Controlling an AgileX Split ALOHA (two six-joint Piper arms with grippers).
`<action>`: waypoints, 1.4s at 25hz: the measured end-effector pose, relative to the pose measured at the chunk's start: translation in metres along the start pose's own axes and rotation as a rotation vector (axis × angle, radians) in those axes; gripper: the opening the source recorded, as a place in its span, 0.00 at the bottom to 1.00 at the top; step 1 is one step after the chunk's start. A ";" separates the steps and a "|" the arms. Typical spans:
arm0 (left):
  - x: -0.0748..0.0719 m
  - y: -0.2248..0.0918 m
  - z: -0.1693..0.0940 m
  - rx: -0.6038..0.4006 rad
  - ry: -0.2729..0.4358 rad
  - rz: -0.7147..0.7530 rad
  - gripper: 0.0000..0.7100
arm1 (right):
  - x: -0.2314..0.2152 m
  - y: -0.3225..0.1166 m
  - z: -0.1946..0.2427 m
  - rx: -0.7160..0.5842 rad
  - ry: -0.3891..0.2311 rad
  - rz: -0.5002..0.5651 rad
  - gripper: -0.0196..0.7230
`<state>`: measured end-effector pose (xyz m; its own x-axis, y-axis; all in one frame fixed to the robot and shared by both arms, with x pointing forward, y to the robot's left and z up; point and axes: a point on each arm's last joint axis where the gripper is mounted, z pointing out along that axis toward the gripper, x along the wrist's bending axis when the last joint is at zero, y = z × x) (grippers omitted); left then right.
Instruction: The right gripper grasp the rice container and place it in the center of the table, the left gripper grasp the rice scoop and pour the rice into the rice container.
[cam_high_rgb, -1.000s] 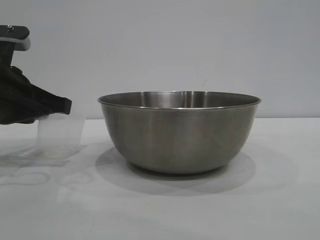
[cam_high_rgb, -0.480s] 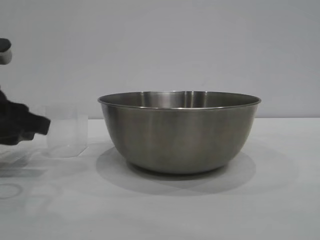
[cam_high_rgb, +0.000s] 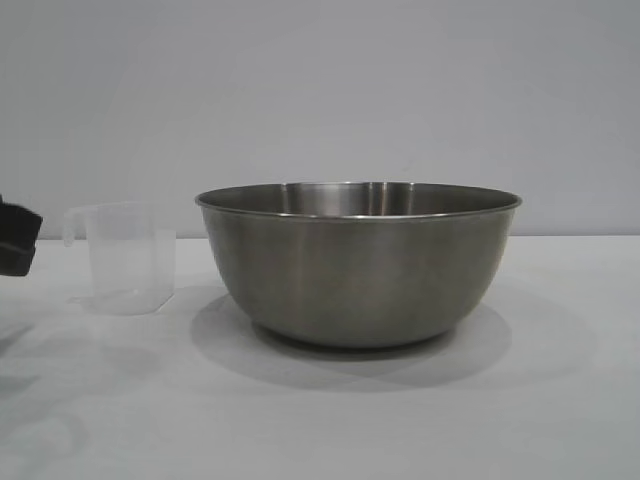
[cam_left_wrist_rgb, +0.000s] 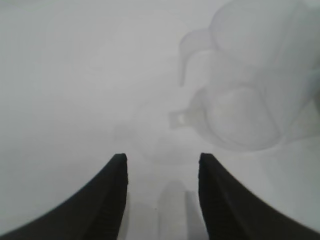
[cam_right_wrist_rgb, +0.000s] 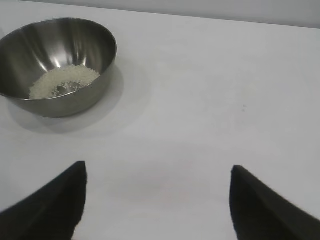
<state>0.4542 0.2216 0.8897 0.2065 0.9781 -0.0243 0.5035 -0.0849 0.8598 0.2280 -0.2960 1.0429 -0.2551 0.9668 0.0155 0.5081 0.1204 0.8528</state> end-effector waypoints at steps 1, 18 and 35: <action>0.000 0.003 -0.005 0.008 -0.007 -0.006 0.40 | 0.000 0.000 0.000 0.000 0.000 0.000 0.75; -0.015 0.071 -0.070 0.214 -0.167 0.072 0.48 | 0.000 0.000 0.000 0.000 0.000 0.000 0.75; -0.001 0.119 -0.208 0.009 -0.239 0.088 0.56 | 0.000 0.000 0.000 0.000 0.000 0.000 0.75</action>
<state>0.3395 0.2495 1.0983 0.4422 0.8942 -0.0703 0.4816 -0.1706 0.8596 0.2280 -0.2960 1.0429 -0.2551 0.9668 0.0155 0.5081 0.1204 0.8528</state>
